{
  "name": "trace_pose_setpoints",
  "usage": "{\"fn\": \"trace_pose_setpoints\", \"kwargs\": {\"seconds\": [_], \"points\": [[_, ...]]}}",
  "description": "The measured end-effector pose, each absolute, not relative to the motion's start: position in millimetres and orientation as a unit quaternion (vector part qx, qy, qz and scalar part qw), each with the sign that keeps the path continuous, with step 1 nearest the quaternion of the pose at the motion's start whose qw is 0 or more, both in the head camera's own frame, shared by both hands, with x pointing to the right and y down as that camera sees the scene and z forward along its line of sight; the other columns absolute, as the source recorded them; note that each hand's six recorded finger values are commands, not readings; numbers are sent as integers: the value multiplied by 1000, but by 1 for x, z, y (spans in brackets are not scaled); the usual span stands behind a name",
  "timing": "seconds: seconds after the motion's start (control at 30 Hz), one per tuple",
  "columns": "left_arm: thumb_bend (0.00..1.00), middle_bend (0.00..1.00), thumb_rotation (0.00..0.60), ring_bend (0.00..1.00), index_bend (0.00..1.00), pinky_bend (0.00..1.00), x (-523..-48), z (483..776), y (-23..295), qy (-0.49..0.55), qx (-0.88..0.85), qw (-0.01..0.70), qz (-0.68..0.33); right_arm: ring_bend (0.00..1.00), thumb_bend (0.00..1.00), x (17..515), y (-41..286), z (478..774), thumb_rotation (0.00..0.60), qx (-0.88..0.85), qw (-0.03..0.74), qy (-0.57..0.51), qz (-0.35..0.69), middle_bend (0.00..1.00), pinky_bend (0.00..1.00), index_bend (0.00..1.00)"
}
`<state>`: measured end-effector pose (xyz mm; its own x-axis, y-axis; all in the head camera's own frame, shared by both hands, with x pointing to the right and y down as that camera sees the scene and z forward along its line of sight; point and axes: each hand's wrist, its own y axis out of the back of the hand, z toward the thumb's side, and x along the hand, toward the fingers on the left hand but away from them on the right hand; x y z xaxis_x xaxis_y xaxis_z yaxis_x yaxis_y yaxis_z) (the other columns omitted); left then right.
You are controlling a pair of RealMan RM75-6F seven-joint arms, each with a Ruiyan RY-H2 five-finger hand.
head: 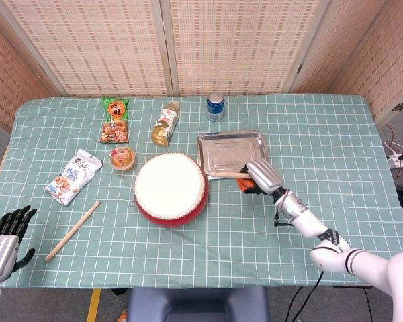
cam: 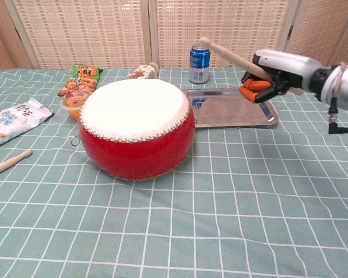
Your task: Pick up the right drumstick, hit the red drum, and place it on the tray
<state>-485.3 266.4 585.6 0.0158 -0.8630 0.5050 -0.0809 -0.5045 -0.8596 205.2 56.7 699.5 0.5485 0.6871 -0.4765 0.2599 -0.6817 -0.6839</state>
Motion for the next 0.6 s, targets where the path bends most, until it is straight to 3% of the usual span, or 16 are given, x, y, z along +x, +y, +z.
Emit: {"fn": "trace_pose_setpoints", "kwargs": {"seconds": [0.23, 0.6], "points": [[262, 0, 600, 0, 0, 25, -488, 585, 267, 376, -633, 327, -593, 1000, 692, 156, 19, 696, 600, -761, 433, -195, 443, 1000, 1000, 1000], [263, 0, 600, 0, 0, 25, -491, 588, 268, 380, -634, 321, -592, 1000, 695, 110, 14, 714, 600, -688, 525, -95, 493, 1000, 1000, 1000]]}}
